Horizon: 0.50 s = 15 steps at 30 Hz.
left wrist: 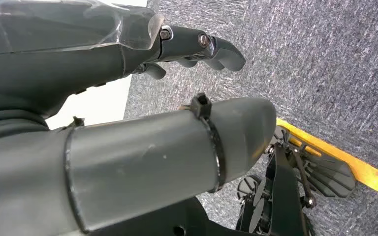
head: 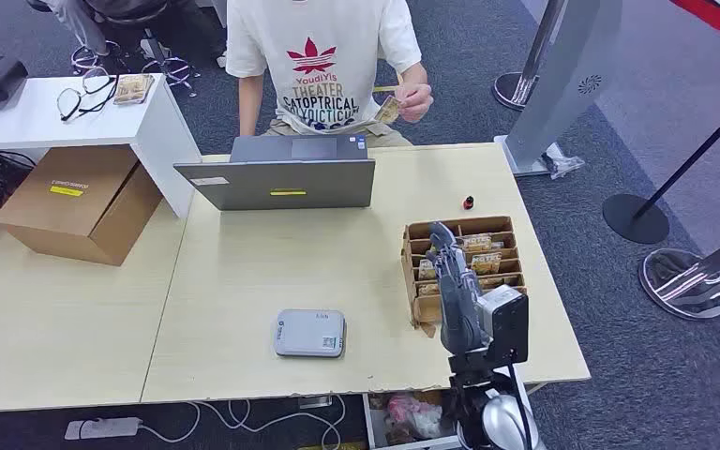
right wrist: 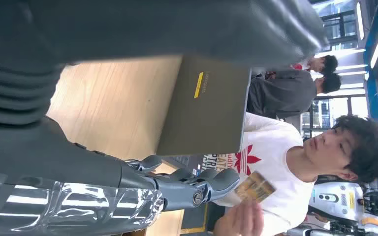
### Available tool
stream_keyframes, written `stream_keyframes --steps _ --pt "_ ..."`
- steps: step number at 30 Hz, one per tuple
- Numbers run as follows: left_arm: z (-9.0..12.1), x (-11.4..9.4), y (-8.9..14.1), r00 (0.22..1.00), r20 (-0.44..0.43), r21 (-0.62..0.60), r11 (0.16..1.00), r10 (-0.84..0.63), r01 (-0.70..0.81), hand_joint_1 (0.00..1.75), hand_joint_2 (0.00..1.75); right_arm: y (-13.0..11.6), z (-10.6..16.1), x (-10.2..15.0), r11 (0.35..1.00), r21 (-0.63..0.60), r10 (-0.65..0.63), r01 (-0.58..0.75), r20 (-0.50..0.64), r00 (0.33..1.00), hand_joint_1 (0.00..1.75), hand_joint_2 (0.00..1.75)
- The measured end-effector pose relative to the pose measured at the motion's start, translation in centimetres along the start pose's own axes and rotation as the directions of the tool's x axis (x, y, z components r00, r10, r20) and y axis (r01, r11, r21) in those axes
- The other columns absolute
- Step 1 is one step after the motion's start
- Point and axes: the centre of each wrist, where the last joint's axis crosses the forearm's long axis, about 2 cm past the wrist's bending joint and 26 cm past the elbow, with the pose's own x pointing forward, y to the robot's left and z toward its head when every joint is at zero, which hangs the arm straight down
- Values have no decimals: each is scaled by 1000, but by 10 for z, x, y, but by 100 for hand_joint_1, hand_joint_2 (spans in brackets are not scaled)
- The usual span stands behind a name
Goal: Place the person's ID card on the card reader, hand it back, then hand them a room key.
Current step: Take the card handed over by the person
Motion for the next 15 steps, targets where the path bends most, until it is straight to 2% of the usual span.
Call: stream_keyframes --steps 10,15 --pt "0 0 0 1000 -7 2 1000 6 -6 0 0 -2 -5 2 998 6 69 -70 34 997 0 175" --pt "0 1 1 1000 -3 3 1000 1 -1 0 0 -5 -16 6 974 -45 225 -221 137 965 0 175"
